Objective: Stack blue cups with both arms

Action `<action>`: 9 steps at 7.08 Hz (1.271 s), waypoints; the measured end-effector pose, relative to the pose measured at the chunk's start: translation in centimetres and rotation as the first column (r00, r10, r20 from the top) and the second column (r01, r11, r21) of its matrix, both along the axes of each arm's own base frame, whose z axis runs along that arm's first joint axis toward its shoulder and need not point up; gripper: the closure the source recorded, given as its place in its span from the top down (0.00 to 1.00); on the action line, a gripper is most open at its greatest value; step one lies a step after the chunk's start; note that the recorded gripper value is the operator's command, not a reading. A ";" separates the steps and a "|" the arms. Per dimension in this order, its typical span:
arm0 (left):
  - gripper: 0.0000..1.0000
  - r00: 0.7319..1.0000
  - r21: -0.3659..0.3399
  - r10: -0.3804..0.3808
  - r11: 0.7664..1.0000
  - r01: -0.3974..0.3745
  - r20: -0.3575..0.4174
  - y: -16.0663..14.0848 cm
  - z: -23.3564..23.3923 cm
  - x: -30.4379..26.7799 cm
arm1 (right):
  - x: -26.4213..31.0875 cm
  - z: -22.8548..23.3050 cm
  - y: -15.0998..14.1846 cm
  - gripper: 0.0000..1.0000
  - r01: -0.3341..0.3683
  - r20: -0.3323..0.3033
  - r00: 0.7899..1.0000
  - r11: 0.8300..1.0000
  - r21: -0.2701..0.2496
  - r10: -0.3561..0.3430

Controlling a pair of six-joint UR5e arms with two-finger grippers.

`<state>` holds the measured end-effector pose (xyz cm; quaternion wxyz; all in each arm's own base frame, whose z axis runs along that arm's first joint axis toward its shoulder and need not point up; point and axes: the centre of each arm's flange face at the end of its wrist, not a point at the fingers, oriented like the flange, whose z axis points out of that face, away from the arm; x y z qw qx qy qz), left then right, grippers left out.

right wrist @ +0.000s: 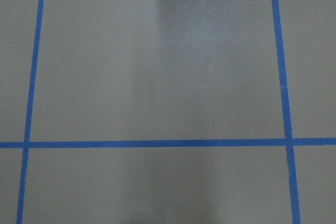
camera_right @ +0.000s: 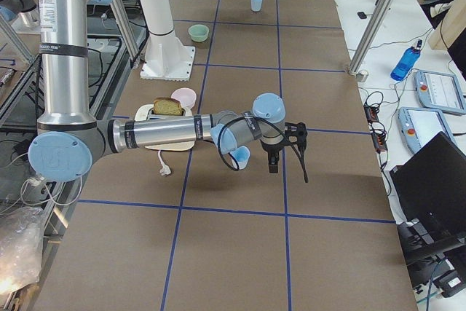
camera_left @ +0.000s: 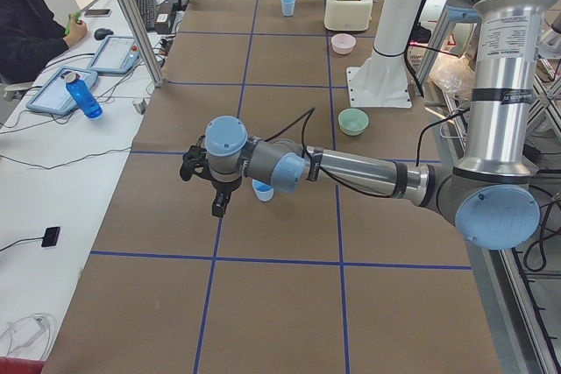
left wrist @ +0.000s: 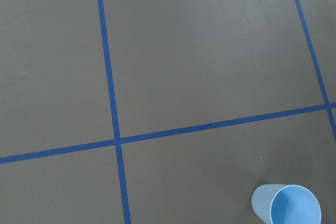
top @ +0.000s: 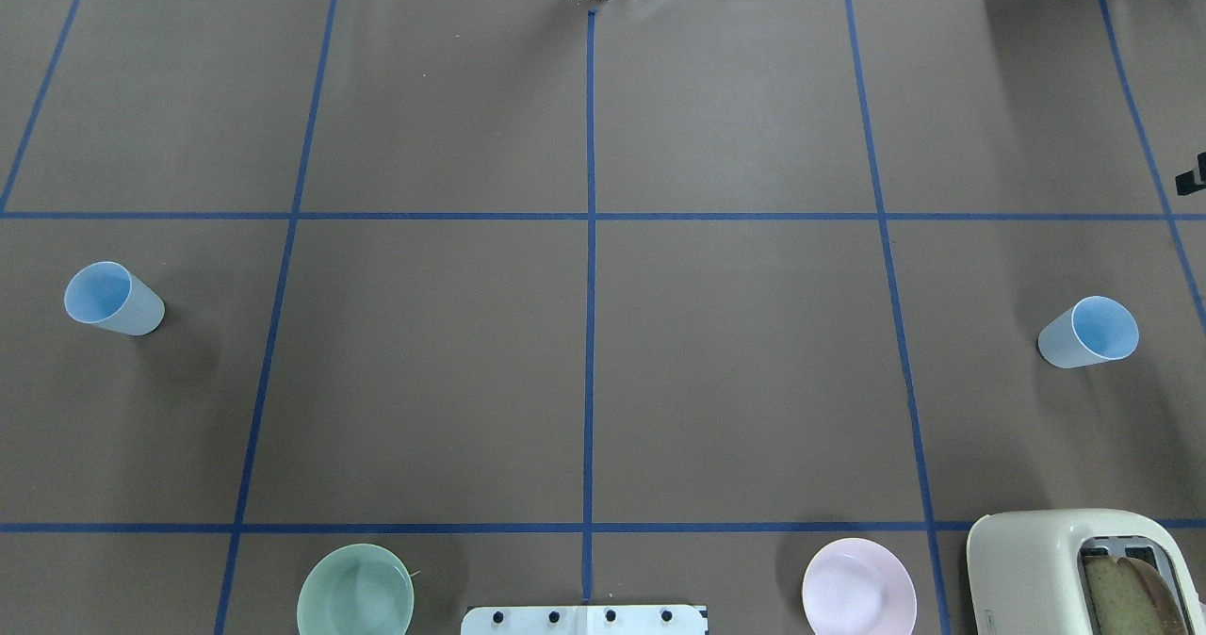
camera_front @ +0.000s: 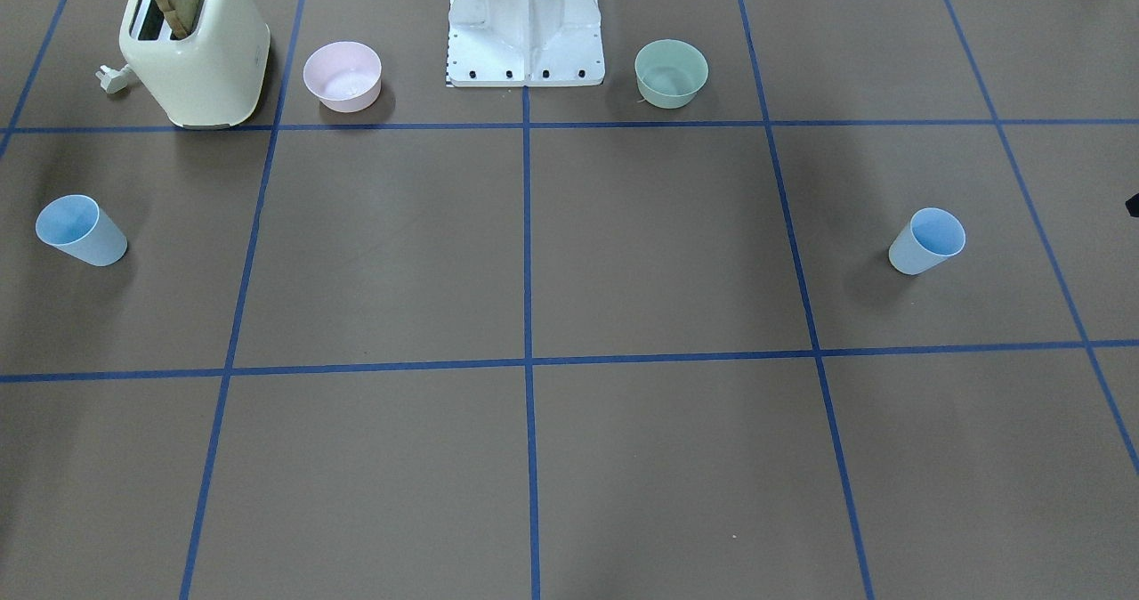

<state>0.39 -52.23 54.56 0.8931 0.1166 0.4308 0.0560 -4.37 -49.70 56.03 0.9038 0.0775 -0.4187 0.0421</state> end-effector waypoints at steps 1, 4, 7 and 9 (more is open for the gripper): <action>0.98 1.000 0.003 0.008 1.000 -0.008 0.006 -0.4 0.0 2.1 | -1.4 0.5 0.6 1.00 0.016 -0.013 1.000 1.000 -0.006 -0.016; 0.98 1.000 0.013 0.009 1.000 -0.009 0.002 -0.8 1.2 5.6 | -3.9 1.5 2.9 1.00 0.068 -0.027 0.997 0.998 -0.007 -0.068; 0.98 1.000 0.013 0.026 1.000 -0.026 -0.009 -0.6 1.3 7.7 | -5.1 1.5 5.4 1.00 0.108 -0.032 0.994 0.994 -0.008 -0.108; 0.98 0.999 0.014 0.026 1.000 -0.025 -0.031 -0.2 2.6 9.6 | -5.4 2.1 6.4 1.00 0.121 -0.034 0.992 0.993 0.001 -0.120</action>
